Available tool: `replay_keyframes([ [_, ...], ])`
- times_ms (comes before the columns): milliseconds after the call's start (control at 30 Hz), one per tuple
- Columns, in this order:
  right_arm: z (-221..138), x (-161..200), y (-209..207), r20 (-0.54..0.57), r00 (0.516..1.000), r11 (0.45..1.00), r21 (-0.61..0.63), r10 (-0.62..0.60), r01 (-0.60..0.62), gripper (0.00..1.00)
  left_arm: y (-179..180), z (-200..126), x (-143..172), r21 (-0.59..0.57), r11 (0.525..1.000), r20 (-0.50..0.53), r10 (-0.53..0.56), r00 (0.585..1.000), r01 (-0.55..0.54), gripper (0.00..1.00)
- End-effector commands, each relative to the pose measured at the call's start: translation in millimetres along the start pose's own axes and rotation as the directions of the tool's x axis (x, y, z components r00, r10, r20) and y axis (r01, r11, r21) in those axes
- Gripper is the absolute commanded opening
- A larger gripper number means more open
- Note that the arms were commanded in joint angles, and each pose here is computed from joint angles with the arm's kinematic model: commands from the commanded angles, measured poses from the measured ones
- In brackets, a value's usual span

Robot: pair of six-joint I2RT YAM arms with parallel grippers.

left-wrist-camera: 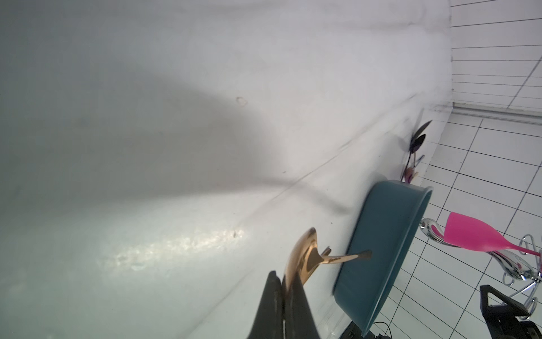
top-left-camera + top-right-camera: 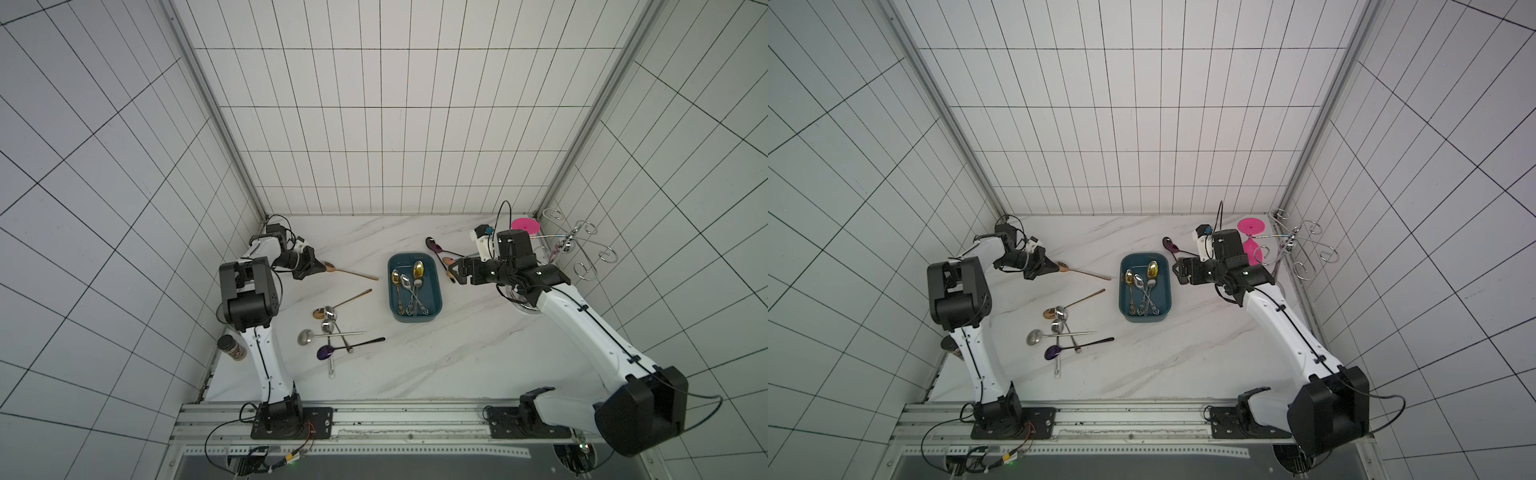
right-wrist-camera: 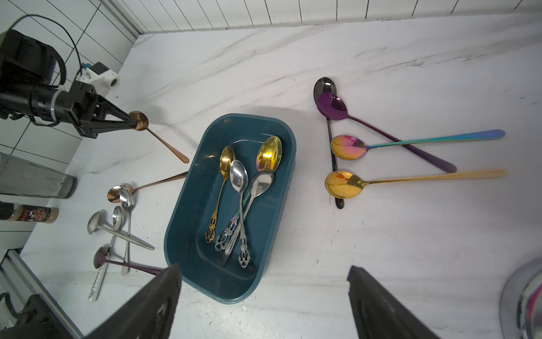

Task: Put the spoon into the storage box
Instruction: Pick up the spoon from the center of the board.

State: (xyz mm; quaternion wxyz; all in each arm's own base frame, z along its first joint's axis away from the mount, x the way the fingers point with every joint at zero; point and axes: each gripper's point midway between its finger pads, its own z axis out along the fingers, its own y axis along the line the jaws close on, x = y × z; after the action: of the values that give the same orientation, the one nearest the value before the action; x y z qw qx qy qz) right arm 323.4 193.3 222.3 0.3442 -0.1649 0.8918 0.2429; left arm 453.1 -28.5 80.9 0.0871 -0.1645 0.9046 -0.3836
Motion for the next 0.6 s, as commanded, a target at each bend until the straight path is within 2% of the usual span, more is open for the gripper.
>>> replay_keyframes([
  [0, -3.3, -14.8, 16.2, 0.001, 1.000, 0.997, -0.078, 0.009, -0.009, 0.91, -45.4, -24.1, 0.2, 0.092, 0.986, 0.067, 0.133, 0.989, -0.139, 0.00],
  [167, 2.0, -13.0, 21.9, -0.031, 0.999, 0.993, -0.111, 0.031, -0.034, 0.91, -81.3, -39.0, 16.5, 0.165, 0.957, 0.096, 0.225, 0.970, -0.238, 0.00],
  [333, 6.8, -8.1, 29.0, -0.078, 0.996, 0.989, -0.140, 0.044, -0.054, 0.91, -106.8, -35.3, 34.1, 0.162, 0.928, 0.093, 0.323, 0.942, -0.334, 0.00],
  [567, 16.2, -0.2, 50.9, -0.136, 0.989, 0.972, -0.220, 0.052, -0.081, 0.88, -146.8, -24.9, 78.8, 0.186, 0.829, 0.030, 0.531, 0.847, -0.527, 0.00],
])
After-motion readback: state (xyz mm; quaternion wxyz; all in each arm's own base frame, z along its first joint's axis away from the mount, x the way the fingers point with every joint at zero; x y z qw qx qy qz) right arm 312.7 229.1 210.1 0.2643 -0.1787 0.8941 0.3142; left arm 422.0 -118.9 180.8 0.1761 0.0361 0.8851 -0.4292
